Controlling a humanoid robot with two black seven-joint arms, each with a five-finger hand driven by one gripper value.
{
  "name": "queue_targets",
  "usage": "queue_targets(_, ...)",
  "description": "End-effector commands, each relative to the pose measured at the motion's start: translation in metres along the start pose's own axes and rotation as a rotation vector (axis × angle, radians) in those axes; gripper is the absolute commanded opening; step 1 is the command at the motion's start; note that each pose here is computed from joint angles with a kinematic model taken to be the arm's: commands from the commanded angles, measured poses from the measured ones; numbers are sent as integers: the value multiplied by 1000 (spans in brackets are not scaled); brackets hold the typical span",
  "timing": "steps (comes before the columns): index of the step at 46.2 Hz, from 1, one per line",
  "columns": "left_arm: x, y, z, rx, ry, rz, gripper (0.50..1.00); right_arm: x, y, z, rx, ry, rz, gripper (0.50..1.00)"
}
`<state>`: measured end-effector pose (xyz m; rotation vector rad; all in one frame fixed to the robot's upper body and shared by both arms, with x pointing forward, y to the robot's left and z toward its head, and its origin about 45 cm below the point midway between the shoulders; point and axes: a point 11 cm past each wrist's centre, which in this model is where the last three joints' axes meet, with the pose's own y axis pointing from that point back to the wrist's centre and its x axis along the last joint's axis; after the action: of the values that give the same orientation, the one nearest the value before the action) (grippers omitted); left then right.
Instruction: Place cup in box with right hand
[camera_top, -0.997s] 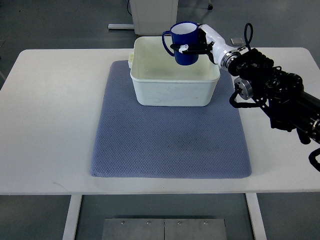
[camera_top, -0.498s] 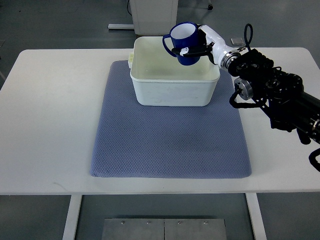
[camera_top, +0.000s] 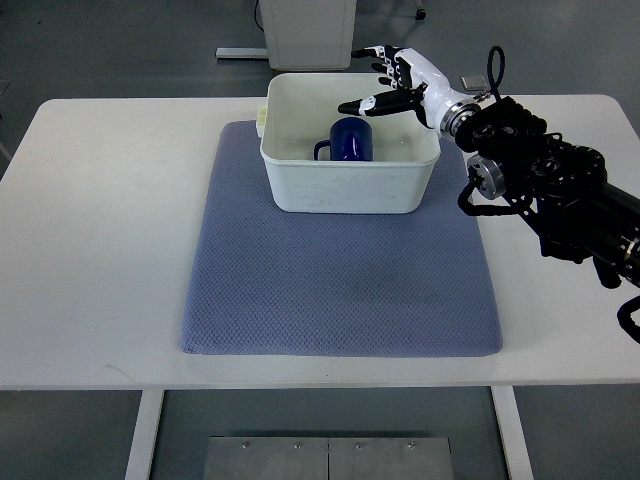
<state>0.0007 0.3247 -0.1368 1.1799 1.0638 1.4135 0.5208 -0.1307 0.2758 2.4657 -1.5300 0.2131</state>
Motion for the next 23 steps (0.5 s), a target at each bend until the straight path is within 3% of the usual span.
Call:
queue_targets(1, 0, 0, 0, 0, 0, 0, 1000, 1, 0, -1, 2, 0, 1, 995)
queue_targets(23, 0, 0, 0, 0, 0, 0, 1000, 6, 0, -3, 5, 2, 13, 995)
